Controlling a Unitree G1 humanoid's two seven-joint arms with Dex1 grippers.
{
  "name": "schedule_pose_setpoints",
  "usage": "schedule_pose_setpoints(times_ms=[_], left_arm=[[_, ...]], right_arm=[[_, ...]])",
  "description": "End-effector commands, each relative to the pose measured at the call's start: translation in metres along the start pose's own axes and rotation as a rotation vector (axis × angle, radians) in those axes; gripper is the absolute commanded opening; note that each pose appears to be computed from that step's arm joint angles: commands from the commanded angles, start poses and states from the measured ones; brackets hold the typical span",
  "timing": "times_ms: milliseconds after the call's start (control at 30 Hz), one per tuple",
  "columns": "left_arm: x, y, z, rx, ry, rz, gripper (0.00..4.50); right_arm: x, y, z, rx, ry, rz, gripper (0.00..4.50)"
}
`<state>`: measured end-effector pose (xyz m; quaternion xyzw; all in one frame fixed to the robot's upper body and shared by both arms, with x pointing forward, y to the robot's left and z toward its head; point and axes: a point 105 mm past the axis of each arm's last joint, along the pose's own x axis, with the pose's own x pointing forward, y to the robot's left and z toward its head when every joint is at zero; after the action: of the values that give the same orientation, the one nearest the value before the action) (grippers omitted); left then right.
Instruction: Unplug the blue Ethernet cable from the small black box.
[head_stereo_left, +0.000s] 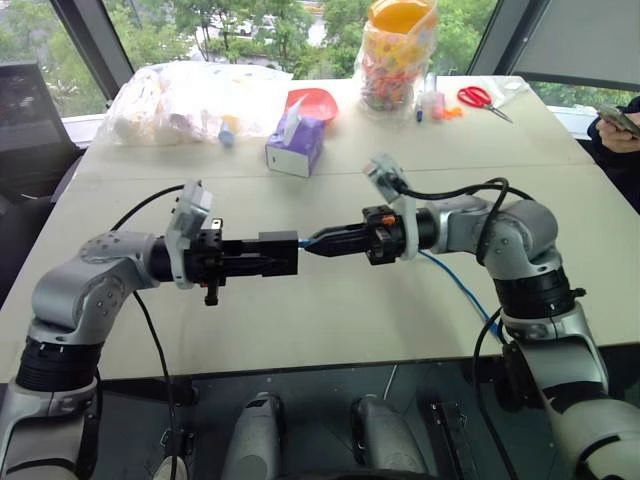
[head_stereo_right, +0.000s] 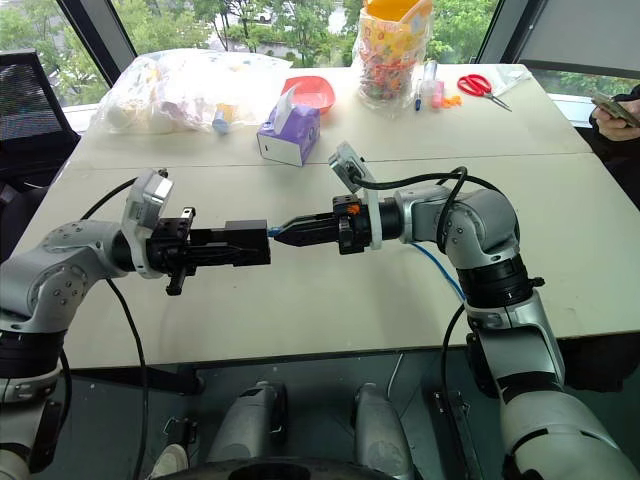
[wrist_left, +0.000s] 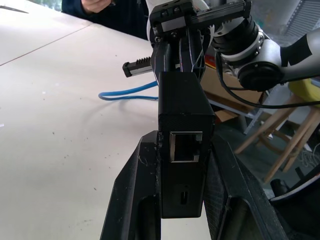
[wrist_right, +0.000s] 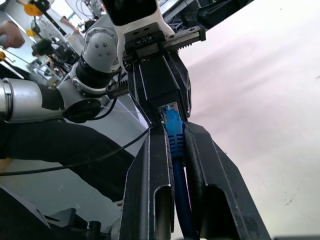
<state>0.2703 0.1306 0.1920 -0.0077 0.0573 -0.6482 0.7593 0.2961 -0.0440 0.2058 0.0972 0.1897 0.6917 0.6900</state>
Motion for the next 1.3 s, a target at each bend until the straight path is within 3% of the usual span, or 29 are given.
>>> schedule_pose_setpoints(times_ms=[33, 200, 433, 667, 867, 1000, 1167, 1300], left_arm=[[-0.018, -0.006, -0.001, 0.004, 0.042, 0.016, 0.5], [-0.018, -0.01, -0.004, 0.001, 0.054, -0.001, 0.5], [-0.017, -0.006, -0.005, 0.021, 0.048, 0.023, 0.5], [0.002, 0.033, -0.008, 0.157, -0.021, 0.188, 0.5], [0.034, 0.054, -0.027, 0.289, -0.05, 0.29, 0.5], [0.044, 0.062, -0.039, 0.319, -0.049, 0.354, 0.5], [0.049, 0.071, -0.046, 0.343, -0.064, 0.45, 0.5], [0.049, 0.079, -0.049, 0.37, -0.073, 0.516, 0.5]], right_arm=[[-0.051, -0.023, 0.012, -0.01, -0.08, -0.212, 0.06], [-0.049, -0.025, -0.011, -0.076, 0.059, -0.243, 0.06], [-0.055, -0.044, -0.006, -0.15, 0.055, -0.331, 0.06], [-0.073, -0.104, 0.003, -0.264, -0.016, -0.648, 0.06], [-0.107, -0.152, 0.0, -0.226, -0.063, -0.953, 0.06], [-0.108, -0.155, 0.003, -0.231, -0.105, -0.979, 1.69], [-0.11, -0.141, 0.006, -0.231, -0.182, -0.969, 4.38], [-0.11, -0.105, 0.004, -0.191, -0.266, -0.931, 4.45]])
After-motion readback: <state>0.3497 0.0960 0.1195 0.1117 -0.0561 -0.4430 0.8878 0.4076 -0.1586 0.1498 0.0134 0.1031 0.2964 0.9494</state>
